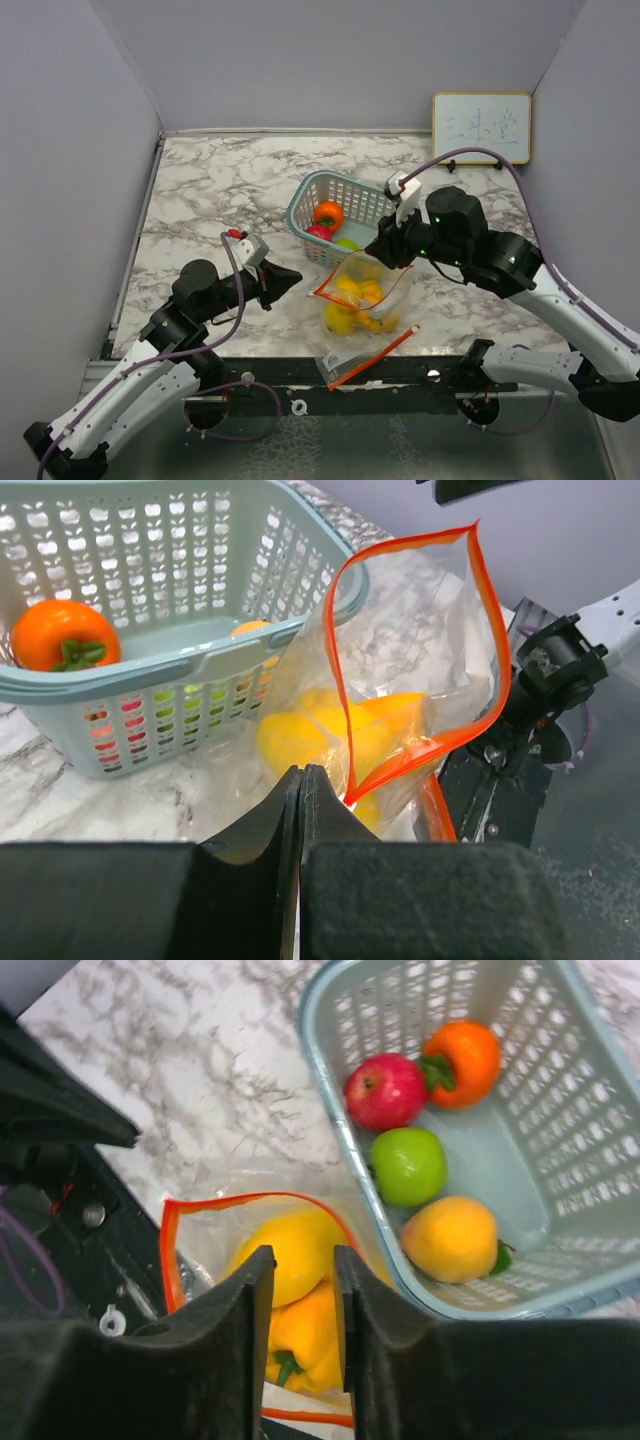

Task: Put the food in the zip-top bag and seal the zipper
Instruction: Pick up the zipper food storage bag at the center of the board.

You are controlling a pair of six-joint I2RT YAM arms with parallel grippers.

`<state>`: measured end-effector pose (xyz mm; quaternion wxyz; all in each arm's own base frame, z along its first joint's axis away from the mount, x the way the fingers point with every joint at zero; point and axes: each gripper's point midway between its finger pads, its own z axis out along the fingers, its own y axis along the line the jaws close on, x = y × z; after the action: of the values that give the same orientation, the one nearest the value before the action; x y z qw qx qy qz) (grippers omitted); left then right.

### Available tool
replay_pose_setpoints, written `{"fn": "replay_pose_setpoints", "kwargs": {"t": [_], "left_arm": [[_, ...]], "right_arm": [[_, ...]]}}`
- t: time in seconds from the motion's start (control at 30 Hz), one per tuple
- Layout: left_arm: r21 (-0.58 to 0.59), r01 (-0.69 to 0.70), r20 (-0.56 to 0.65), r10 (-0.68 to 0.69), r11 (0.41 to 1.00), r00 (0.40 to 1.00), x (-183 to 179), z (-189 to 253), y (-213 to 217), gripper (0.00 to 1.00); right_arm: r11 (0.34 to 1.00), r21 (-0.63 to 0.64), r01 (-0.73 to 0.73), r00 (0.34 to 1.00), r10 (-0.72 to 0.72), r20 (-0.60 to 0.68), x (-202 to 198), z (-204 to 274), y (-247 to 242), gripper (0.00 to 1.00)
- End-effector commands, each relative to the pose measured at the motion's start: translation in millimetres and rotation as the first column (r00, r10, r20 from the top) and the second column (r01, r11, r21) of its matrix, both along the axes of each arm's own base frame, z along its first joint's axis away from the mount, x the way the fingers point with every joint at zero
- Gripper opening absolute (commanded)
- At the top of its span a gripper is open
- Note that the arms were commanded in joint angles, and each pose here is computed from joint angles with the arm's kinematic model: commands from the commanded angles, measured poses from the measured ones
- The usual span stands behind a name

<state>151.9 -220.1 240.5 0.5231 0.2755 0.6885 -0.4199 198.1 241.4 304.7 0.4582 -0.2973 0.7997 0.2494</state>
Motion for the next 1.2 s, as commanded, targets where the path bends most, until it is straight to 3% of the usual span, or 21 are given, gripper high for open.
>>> {"fn": "replay_pose_setpoints", "kwargs": {"t": [0.0,0.23,0.27,0.6,0.97,1.17], "left_arm": [[0.060,-0.035,-0.004,0.035,0.998,0.999,2.0,-11.4,8.7,0.07],[0.032,-0.133,-0.003,0.133,0.991,0.991,5.5,-7.6,24.6,0.26],[0.027,-0.144,0.001,0.144,0.989,0.990,6.0,-7.0,26.4,0.27],[0.039,-0.188,0.002,0.188,0.981,0.982,5.0,-7.0,37.4,0.57],[0.023,-0.198,0.018,0.197,0.980,0.980,3.0,-3.4,41.3,0.59],[0.024,-0.199,0.016,0.199,0.980,0.980,3.0,-3.9,41.5,0.59]], "right_arm": [[0.956,0.024,-0.292,0.955,0.293,-0.056,-26.5,-10.1,39.8,0.40],[0.888,0.033,-0.459,0.888,0.459,-0.011,-41.1,-9.7,76.0,0.98],[0.880,0.036,-0.474,0.880,0.475,0.002,-42.1,-7.6,80.3,1.00],[0.858,-0.039,-0.513,0.859,0.512,-0.028,-41.6,-33.1,98.4,1.00],[0.780,-0.148,-0.609,0.793,0.596,-0.124,-43.5,-77.6,111.6,1.00],[0.785,-0.208,-0.584,0.812,0.558,-0.172,-44.5,-93.5,94.7,0.99]]}}
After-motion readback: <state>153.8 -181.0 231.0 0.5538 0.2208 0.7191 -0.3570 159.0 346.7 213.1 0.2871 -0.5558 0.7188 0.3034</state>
